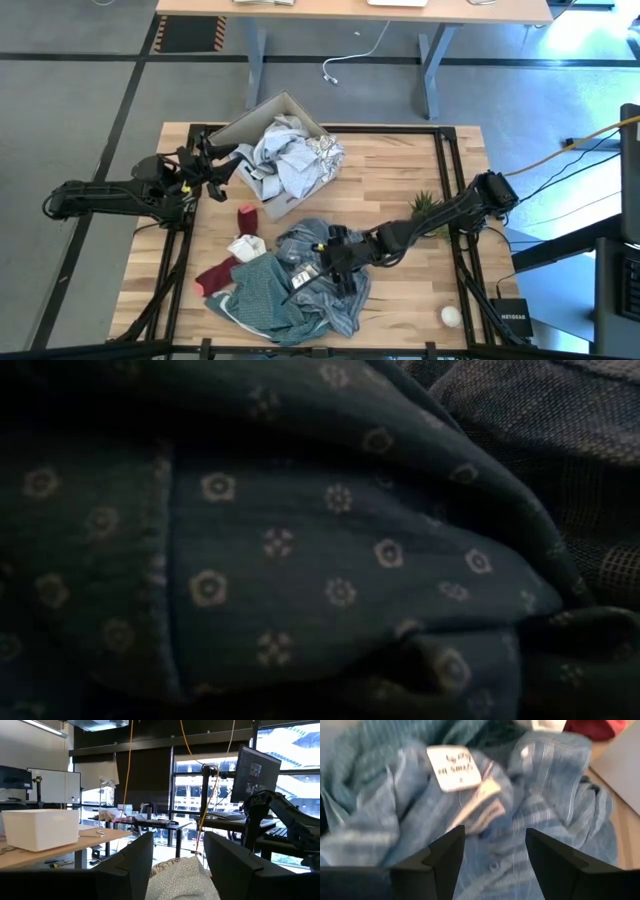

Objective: Sort clothes
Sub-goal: Put the blue striped shirt into the laundry organizer

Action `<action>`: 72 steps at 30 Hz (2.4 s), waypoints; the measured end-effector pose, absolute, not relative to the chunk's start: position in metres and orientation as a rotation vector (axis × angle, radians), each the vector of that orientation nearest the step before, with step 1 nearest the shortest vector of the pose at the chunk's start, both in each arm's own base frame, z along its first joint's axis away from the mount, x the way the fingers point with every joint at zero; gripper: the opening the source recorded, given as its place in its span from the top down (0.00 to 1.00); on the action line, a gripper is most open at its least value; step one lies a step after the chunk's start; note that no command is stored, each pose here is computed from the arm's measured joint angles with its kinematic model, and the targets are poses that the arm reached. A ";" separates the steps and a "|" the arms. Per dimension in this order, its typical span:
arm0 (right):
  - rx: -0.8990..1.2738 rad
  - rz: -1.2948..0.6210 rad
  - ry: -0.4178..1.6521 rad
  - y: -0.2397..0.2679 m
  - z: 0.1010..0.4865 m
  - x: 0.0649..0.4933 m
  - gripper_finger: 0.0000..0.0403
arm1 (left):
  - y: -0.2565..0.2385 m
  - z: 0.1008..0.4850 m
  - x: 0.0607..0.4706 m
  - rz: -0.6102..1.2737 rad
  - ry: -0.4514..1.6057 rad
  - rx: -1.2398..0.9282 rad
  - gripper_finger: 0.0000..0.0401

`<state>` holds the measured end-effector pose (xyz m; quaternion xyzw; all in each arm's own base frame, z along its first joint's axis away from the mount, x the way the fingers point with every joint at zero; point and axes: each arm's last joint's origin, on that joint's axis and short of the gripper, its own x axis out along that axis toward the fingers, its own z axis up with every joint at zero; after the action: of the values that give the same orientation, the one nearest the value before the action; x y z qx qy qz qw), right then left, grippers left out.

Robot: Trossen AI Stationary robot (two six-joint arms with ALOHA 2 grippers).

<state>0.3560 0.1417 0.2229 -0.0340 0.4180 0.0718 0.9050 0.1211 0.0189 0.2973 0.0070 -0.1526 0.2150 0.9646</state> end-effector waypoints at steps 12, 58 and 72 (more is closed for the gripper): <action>0.080 0.169 0.823 0.154 0.221 0.365 0.15 | 0.019 0.296 0.122 0.430 -0.302 -0.015 0.57; -0.258 -0.028 0.908 0.120 0.281 0.353 0.94 | 0.019 0.293 0.122 0.426 -0.281 -0.041 0.57; -0.462 -0.222 0.353 0.097 0.440 0.346 0.96 | 0.019 0.294 0.122 0.427 -0.288 -0.035 0.57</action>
<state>0.3459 0.0965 0.4401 -0.2272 0.1737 -0.1094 0.9520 0.1222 0.0190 0.2939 -0.0175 -0.1422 0.2110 0.9669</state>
